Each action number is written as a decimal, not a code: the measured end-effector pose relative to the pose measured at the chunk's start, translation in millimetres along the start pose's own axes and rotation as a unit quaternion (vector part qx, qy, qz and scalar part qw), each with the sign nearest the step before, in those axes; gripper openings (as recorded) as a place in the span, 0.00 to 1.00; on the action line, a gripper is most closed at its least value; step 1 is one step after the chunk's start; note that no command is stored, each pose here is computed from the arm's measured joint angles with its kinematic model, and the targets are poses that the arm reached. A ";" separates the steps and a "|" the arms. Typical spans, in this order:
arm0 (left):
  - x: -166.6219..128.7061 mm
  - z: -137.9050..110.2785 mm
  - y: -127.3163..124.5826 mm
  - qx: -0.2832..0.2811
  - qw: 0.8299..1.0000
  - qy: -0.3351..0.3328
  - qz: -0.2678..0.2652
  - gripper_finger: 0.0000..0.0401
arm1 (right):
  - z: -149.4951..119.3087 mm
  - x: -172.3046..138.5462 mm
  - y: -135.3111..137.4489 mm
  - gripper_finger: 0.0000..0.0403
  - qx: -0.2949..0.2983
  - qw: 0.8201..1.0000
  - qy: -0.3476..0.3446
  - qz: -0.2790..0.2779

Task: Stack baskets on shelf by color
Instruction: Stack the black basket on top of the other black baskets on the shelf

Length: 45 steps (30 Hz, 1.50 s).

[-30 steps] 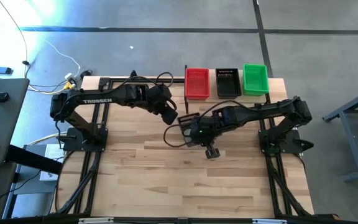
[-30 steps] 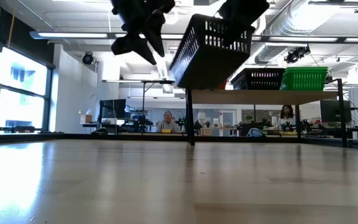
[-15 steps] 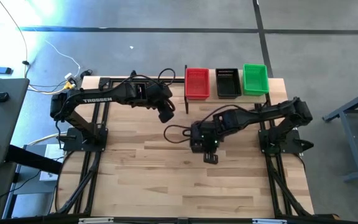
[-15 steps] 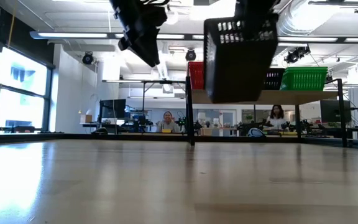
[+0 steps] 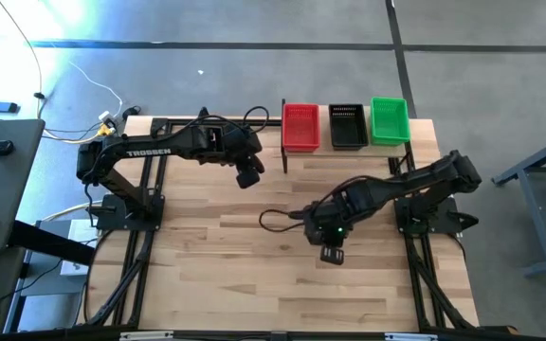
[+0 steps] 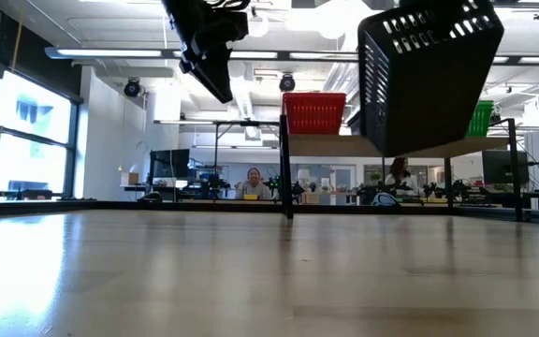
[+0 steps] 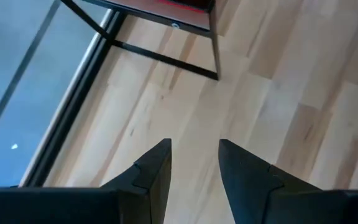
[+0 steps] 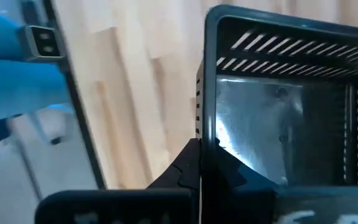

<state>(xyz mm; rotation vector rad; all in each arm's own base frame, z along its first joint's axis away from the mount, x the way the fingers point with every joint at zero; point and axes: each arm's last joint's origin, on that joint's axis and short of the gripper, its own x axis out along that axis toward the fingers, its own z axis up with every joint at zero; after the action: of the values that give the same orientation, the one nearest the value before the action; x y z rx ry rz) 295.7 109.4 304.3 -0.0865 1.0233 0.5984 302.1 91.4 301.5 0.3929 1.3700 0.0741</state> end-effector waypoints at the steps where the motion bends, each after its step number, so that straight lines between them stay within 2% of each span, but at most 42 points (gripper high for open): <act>1: 0.0 0.0 0.3 0.000 1.000 0.000 0.005 0.30 | -2.8 -2.9 -0.4 0.00 0.002 1.000 -0.002 -0.011; 5: 0.0 0.2 1.5 0.014 1.000 -0.002 0.022 0.30 | -13.5 -18.5 -4.0 0.00 0.005 0.999 -0.013 -0.038; 14: 1.8 1.1 8.5 0.007 0.999 -0.003 0.036 0.30 | -36.9 -79.4 -29.8 0.00 -0.024 0.988 -0.121 -0.093; 19: 4.1 1.8 17.6 -0.007 0.999 -0.002 0.046 0.30 | -54.5 -117.2 -53.1 0.00 -0.059 0.968 -0.193 -0.149; 24: 6.3 3.8 26.9 -0.026 0.998 -0.010 0.054 0.30 | -73.4 -148.4 -77.4 0.00 -0.088 0.939 -0.242 -0.226; 29: 7.6 5.5 32.7 -0.038 0.997 -0.017 0.058 0.30 | -84.1 -167.2 -98.3 0.00 -0.124 0.907 -0.246 -0.318; 35: 8.8 5.6 38.4 -0.055 0.996 -0.017 0.063 0.30 | -83.7 -177.8 -120.3 0.00 -0.173 0.884 -0.215 -0.377; 41: 10.1 5.2 44.5 -0.086 0.994 -0.017 0.068 0.30 | -80.3 -187.8 -139.1 0.00 -0.219 0.873 -0.222 -0.375; 45: 10.9 4.9 48.5 -0.098 0.992 -0.016 0.072 0.30 | -80.0 -191.7 -150.3 0.00 -0.219 0.875 -0.226 -0.369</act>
<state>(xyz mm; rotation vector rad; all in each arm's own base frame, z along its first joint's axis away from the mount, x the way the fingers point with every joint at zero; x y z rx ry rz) 279.1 156.3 307.9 -0.1767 0.9428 0.8287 158.9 -83.7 422.3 -0.4872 0.9198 -0.3208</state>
